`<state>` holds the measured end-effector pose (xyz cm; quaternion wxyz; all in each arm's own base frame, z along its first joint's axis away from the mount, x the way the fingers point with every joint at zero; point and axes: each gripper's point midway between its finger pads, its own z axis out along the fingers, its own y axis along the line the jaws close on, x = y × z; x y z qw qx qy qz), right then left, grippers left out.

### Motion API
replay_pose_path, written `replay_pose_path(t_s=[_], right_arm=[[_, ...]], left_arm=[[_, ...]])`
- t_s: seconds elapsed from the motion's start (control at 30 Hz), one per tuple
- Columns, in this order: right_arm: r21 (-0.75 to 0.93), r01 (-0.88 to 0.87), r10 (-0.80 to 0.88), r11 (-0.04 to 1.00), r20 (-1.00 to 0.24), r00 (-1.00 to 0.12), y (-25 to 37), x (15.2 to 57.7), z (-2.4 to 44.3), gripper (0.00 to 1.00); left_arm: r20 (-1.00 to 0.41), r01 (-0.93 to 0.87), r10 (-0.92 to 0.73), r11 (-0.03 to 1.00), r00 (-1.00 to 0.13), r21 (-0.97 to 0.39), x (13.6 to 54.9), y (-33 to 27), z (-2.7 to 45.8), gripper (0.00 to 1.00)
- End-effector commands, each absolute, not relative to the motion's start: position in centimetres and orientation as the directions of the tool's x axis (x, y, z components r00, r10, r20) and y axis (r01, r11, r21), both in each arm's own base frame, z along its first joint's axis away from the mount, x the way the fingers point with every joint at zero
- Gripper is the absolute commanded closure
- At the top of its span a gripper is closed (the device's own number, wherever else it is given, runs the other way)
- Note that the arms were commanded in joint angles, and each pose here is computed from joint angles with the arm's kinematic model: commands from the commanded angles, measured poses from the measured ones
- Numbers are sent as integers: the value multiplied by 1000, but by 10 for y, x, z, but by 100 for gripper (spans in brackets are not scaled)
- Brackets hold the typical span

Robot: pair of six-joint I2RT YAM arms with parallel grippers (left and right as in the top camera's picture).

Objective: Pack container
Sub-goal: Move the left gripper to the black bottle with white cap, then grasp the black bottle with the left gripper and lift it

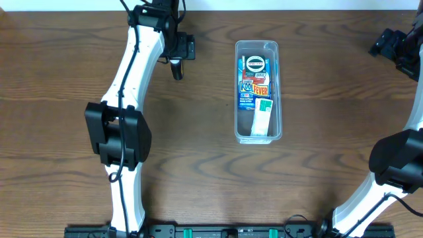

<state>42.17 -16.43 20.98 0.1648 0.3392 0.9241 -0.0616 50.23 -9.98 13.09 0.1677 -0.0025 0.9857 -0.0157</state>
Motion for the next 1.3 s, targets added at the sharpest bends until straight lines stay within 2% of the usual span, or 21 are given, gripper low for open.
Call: replay_pose_path(t_s=[0.0, 0.5, 1.27], right_arm=[[-1, 664, 618, 748, -362, -698, -168, 418, 217, 1], [-1, 664, 618, 748, -362, -698, -168, 418, 217, 1], [-1, 664, 618, 748, -362, -698, -168, 418, 217, 1]], left_arm=[[-322, 3, -4, 1000, -947, -22, 507, -94, 122, 2], [-213, 6, 8, 1000, -977, 9, 509, -88, 58, 2], [-272, 37, 37, 999, -962, 6, 524, -91, 59, 2]])
